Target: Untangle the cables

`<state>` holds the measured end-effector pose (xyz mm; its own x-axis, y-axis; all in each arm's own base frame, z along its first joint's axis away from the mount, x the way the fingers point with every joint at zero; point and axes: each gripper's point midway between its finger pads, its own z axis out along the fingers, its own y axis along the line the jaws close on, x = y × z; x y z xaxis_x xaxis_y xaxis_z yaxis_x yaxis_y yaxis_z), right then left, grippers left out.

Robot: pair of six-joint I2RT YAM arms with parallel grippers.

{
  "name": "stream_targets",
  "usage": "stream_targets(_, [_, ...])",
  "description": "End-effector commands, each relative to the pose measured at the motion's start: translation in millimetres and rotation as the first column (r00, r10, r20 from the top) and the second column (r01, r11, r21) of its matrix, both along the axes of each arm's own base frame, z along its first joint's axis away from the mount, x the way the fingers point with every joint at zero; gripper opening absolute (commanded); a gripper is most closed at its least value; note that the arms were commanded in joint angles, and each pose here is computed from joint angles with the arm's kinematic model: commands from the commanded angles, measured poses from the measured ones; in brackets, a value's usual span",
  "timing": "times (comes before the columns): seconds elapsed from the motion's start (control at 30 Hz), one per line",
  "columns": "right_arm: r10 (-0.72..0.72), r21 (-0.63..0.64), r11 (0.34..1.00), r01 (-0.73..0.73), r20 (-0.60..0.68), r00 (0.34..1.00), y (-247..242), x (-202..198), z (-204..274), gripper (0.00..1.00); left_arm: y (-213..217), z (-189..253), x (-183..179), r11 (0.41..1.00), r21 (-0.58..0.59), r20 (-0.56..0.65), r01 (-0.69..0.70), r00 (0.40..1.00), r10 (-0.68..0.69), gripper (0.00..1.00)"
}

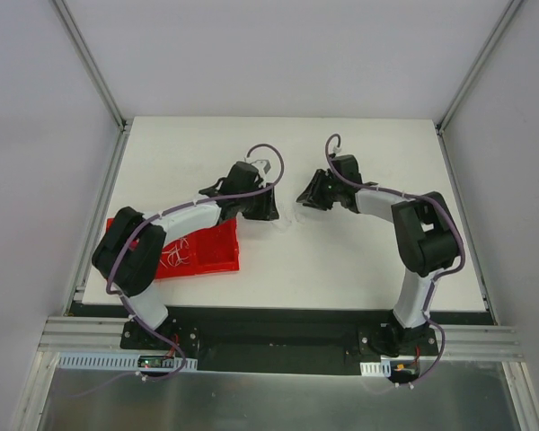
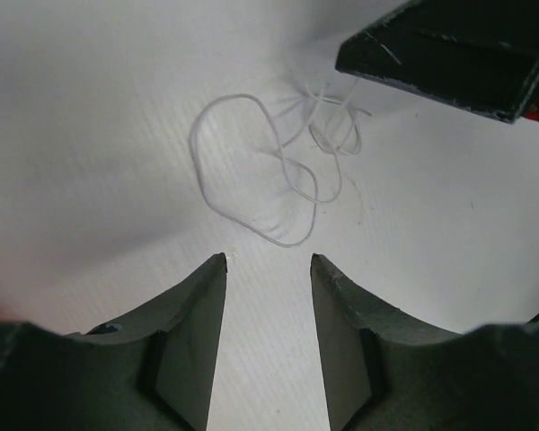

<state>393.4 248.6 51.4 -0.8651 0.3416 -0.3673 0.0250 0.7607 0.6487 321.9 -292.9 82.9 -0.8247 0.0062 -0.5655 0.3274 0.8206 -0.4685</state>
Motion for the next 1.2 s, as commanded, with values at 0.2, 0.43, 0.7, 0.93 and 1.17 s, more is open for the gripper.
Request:
stream_targets(0.2, [0.023, 0.046, 0.999, -0.026, 0.047, 0.999, 22, 12, 6, 0.2, 7, -6, 26, 1.0, 0.004, -0.067, -0.006, 0.998, 0.006, 0.37])
stream_targets(0.43, [0.022, 0.054, 0.998, -0.026, 0.067, 0.998, 19, 8, 17, 0.01, -18, -1, 8, 0.985, -0.005, 0.042, 0.17, 0.985, -0.17, 0.43])
stream_targets(0.7, [0.035, 0.105, 0.993, -0.047, 0.112, 0.993, 8, -19, 63, 0.0, -15, 18, -4, 0.982, -0.049, 0.111, 0.182, 0.978, -0.176, 0.45])
stream_targets(0.93, [0.084, 0.145, 0.983, -0.111, 0.184, 0.979, 2, -50, 106, 0.0, -24, 69, -25, 0.947, -0.184, 0.193, 0.264, 0.954, -0.228, 0.63])
stream_targets(1.17, [0.115, 0.158, 0.975, -0.159, 0.257, 0.96, -6, -75, 148, 0.0, -30, 123, -52, 0.876, -0.272, 0.316, 0.399, 0.897, -0.31, 0.68])
